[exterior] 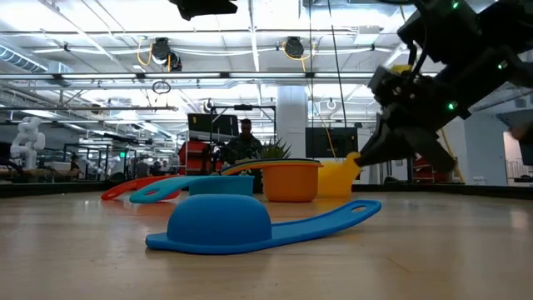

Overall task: Nest measuring cups in basket
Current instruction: Stack the yellow measuring cup on top of the dark blue measuring cup

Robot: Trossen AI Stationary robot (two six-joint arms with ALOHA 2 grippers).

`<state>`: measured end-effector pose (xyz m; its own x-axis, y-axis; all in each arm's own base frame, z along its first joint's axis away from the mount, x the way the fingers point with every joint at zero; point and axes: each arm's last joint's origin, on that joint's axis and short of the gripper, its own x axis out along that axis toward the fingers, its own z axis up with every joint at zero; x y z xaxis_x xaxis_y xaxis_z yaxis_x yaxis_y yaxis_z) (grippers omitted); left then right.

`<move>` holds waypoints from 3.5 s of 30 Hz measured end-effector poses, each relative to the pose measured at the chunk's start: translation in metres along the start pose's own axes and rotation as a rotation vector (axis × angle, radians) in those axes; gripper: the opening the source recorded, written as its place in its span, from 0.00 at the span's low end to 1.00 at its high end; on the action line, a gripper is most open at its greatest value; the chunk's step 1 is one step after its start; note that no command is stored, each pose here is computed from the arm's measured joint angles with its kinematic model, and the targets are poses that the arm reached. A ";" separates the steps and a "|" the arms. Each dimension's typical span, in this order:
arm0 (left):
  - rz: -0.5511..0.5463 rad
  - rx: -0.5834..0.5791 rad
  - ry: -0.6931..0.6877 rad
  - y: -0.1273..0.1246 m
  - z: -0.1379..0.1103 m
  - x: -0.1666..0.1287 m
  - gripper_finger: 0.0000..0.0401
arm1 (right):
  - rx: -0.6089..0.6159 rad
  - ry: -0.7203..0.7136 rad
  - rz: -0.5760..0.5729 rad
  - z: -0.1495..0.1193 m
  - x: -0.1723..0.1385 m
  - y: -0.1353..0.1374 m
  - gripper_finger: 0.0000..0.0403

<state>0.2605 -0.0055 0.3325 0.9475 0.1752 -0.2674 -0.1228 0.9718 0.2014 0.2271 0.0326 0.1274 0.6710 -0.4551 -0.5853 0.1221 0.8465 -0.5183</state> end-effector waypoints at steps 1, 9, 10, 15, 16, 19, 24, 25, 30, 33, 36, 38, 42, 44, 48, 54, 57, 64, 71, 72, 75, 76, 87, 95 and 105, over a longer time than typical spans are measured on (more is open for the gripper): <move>0.000 0.000 0.000 0.000 0.000 0.000 0.54 | 0.009 -0.009 -0.011 0.001 -0.002 -0.002 0.00; 0.000 -0.004 -0.001 0.000 0.000 0.000 0.54 | 0.104 -0.066 -0.107 0.009 -0.024 -0.019 0.00; 0.000 -0.004 -0.003 0.000 0.000 0.000 0.54 | 0.113 -0.079 -0.115 0.011 -0.027 -0.021 0.00; 0.003 -0.007 -0.019 0.000 0.002 0.000 0.54 | 0.158 -0.147 -0.156 0.017 -0.042 -0.031 0.00; 0.004 -0.005 -0.023 0.000 0.002 0.000 0.54 | 0.171 -0.165 -0.156 0.018 -0.046 -0.033 0.00; 0.005 -0.001 -0.034 0.000 0.003 0.000 0.54 | 0.202 -0.214 -0.153 0.022 -0.055 -0.038 0.00; 0.005 -0.002 -0.037 0.000 0.004 0.000 0.54 | 0.253 -0.318 -0.138 0.030 -0.070 -0.042 0.00; 0.005 -0.002 -0.037 0.000 0.004 0.000 0.54 | 0.261 -0.339 -0.134 0.032 -0.072 -0.043 0.00; 0.003 -0.029 -0.038 0.000 0.004 0.000 0.54 | 0.261 -0.448 -0.128 0.041 -0.085 -0.044 0.00; 0.003 -0.055 -0.038 0.000 0.004 0.000 0.54 | 0.240 -0.493 -0.130 0.044 -0.092 -0.045 0.00; 0.003 -0.084 -0.038 0.000 0.004 0.000 0.54 | 0.230 -0.535 -0.134 0.047 -0.098 -0.047 0.00; 0.002 -0.099 -0.038 0.000 0.004 0.000 0.54 | 0.224 -0.561 -0.136 0.048 -0.103 -0.048 0.00; 0.001 -0.134 -0.035 0.000 0.002 0.000 0.54 | 0.209 -0.617 -0.143 0.051 -0.112 -0.050 0.00; 0.000 -0.142 -0.026 -0.001 -0.001 0.001 0.54 | 0.204 -0.649 -0.147 0.053 -0.116 -0.051 0.00; -0.001 -0.168 -0.015 -0.001 -0.004 0.002 0.54 | 0.194 -0.706 -0.157 0.057 -0.123 -0.051 0.00; -0.013 -0.214 -0.037 -0.006 -0.003 0.007 0.54 | 0.200 -0.786 -0.161 0.062 -0.133 -0.052 0.00; -0.028 -0.208 -0.088 -0.013 0.000 0.014 0.54 | 0.204 -0.863 -0.113 0.065 -0.138 -0.052 0.00; -0.027 -0.091 -0.224 -0.026 0.003 0.040 0.54 | 0.220 -0.998 -0.009 0.071 -0.143 -0.051 0.00; -0.015 -0.047 -0.344 -0.036 0.003 0.060 0.54 | 0.217 -1.097 0.061 0.075 -0.146 -0.048 0.00; -0.014 -0.042 -0.352 -0.037 0.002 0.062 0.54 | 0.219 -1.106 0.065 0.075 -0.147 -0.048 0.00; -0.037 -0.040 -0.392 -0.041 0.001 0.068 0.54 | 0.214 -1.123 0.063 0.076 -0.148 -0.047 0.00; -0.052 -0.039 -0.407 -0.042 0.001 0.069 0.55 | 0.204 -1.123 0.061 0.076 -0.149 -0.046 0.00; -0.117 -0.101 -0.551 -0.047 0.003 0.078 0.61 | 0.171 -1.116 0.051 0.076 -0.149 -0.044 0.00; -0.048 -0.202 -0.545 -0.046 -0.001 0.083 0.70 | 0.137 -1.104 0.040 0.077 -0.145 -0.041 0.00; 0.006 -0.265 -0.533 -0.040 -0.004 0.088 0.39 | 0.084 -1.101 -0.008 0.080 -0.138 -0.034 0.00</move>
<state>0.3477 -0.0280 0.2967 0.9557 0.1439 0.2568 -0.1330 0.9893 -0.0593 0.1889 0.0888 0.2753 0.9492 -0.0014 0.3147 0.1509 0.8794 -0.4515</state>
